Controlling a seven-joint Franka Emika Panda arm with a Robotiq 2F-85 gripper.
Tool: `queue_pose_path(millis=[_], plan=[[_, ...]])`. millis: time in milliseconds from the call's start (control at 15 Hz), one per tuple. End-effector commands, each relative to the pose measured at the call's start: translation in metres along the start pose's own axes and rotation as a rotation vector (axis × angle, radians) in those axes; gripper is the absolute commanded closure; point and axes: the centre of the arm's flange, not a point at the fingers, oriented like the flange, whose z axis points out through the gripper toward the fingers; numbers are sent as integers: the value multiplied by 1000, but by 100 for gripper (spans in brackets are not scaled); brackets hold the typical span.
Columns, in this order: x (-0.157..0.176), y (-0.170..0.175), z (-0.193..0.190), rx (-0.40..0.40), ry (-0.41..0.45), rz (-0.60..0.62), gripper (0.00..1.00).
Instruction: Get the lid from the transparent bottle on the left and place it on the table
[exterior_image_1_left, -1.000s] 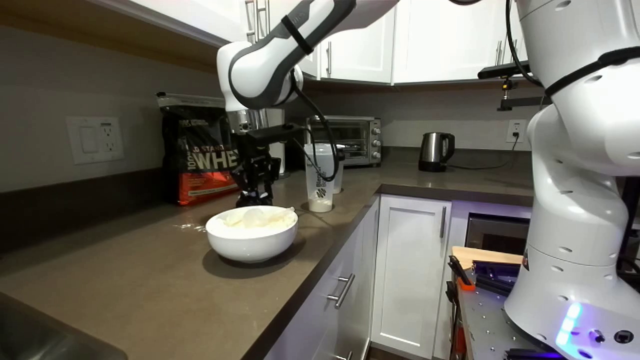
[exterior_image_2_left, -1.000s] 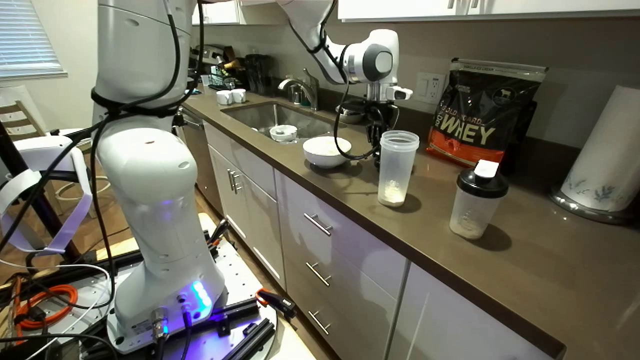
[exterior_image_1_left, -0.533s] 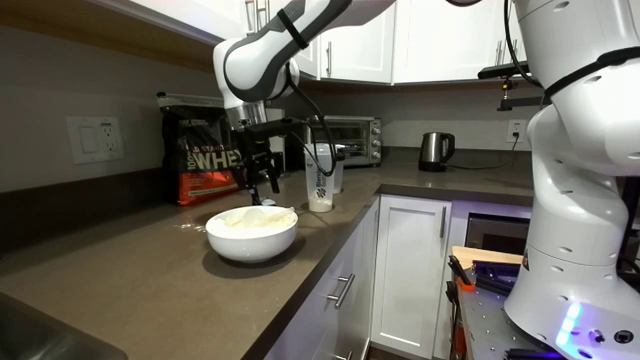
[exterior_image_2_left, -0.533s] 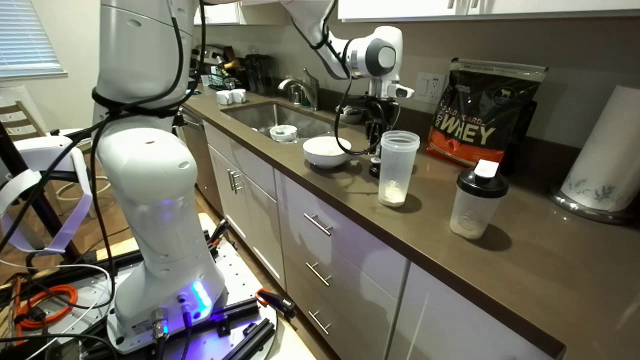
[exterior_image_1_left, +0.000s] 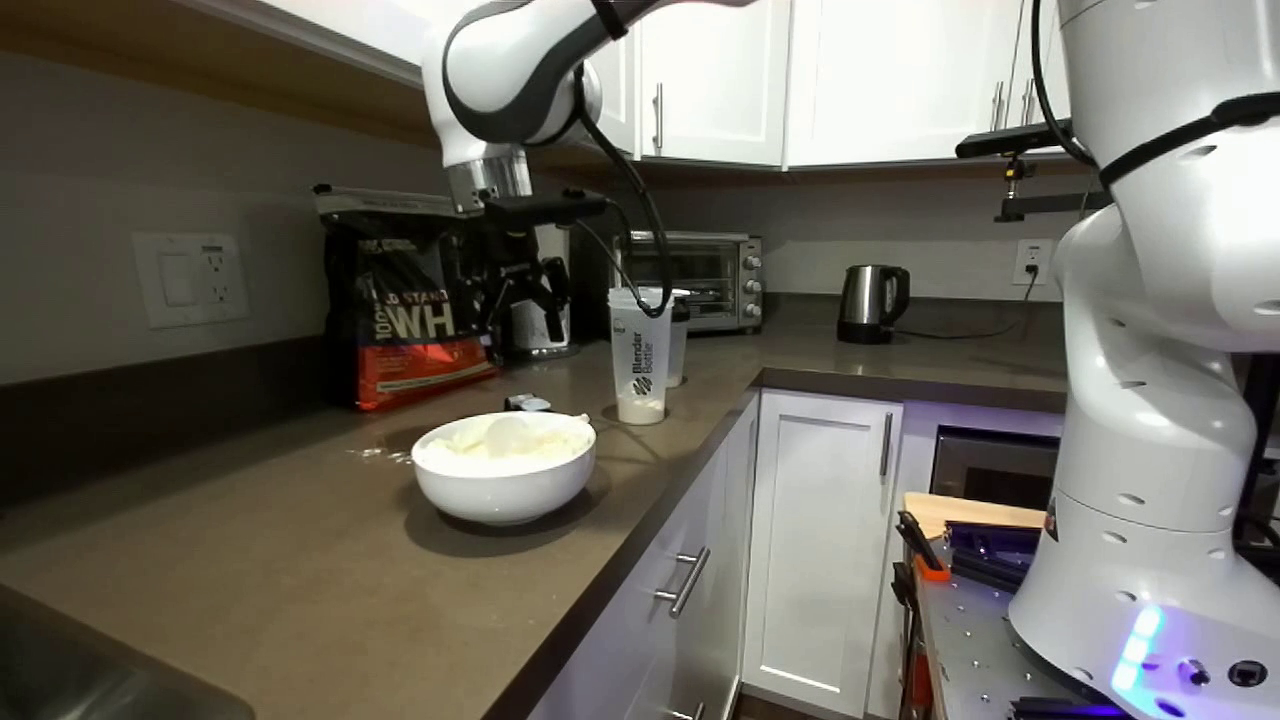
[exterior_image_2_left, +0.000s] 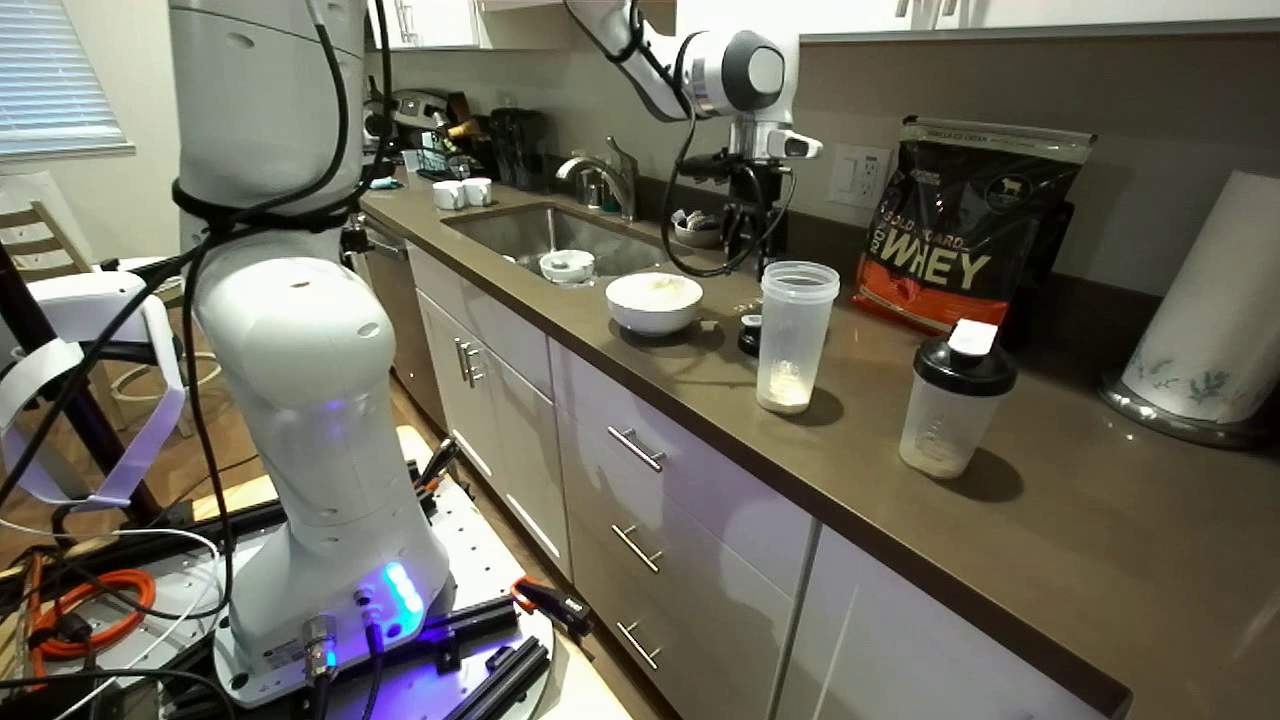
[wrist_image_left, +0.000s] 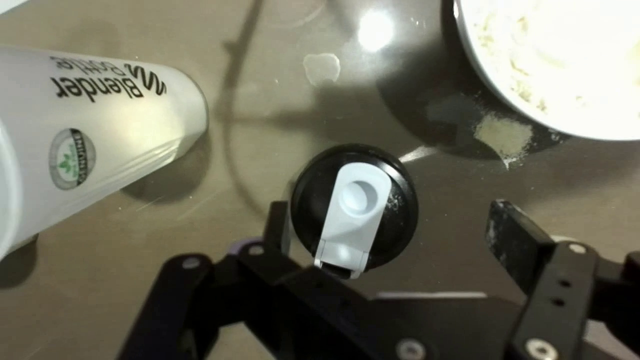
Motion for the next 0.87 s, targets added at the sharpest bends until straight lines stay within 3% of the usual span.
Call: queue_pose_path(millis=[0,400,733,800], plan=[[-28,2,-30,26,-16,14,0],[-68,2,-74,65,-97,-16,0],[-95,8,-109,124,-93,-50,0],[-76,-1,-101,94,-82,-27,0]])
